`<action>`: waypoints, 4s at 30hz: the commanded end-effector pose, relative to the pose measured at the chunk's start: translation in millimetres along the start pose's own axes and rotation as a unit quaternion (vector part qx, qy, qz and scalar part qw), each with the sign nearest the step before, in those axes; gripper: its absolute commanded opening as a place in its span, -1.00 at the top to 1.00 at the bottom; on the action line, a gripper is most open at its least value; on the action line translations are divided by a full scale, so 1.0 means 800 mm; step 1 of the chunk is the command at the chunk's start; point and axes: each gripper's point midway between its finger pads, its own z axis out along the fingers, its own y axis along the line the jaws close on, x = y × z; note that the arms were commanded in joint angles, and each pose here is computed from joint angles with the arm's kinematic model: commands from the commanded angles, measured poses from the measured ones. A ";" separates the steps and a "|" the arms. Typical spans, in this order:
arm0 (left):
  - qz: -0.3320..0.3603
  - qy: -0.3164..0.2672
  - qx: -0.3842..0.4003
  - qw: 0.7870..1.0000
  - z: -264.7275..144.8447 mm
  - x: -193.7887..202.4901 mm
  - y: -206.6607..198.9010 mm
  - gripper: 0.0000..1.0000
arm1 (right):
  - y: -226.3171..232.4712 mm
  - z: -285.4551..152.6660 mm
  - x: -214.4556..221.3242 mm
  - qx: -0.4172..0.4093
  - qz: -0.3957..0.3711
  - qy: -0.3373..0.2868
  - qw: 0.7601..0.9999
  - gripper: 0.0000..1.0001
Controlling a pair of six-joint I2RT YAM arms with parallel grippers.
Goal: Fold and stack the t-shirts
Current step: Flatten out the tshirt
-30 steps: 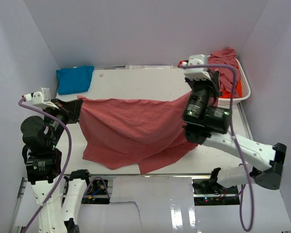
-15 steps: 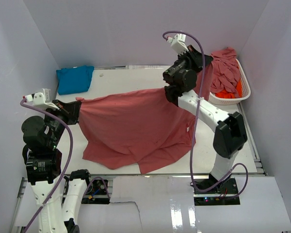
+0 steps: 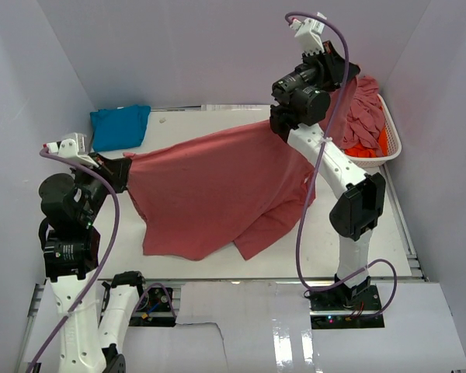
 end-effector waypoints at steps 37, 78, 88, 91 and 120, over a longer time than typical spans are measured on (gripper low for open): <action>0.000 -0.002 -0.009 1.000 0.014 0.000 0.009 1.00 | 0.002 -0.005 -0.006 -0.526 0.349 -0.115 0.767 0.85; -0.030 -0.239 0.057 0.969 -0.237 -0.135 -0.118 1.00 | -0.405 -0.265 0.091 -0.489 0.417 -0.380 0.666 0.84; -0.024 -0.344 0.064 0.937 -0.318 -0.150 -0.152 1.00 | -0.524 -0.389 0.109 -0.405 0.425 -0.548 0.596 0.84; -0.023 -0.366 0.062 0.928 -0.332 -0.164 -0.157 1.00 | -0.553 -0.399 0.106 -0.380 0.433 -0.571 0.584 0.85; -0.067 -0.409 0.017 0.910 -0.349 -0.135 -0.119 1.00 | -0.652 -0.435 0.104 -0.257 0.455 -0.682 0.511 0.85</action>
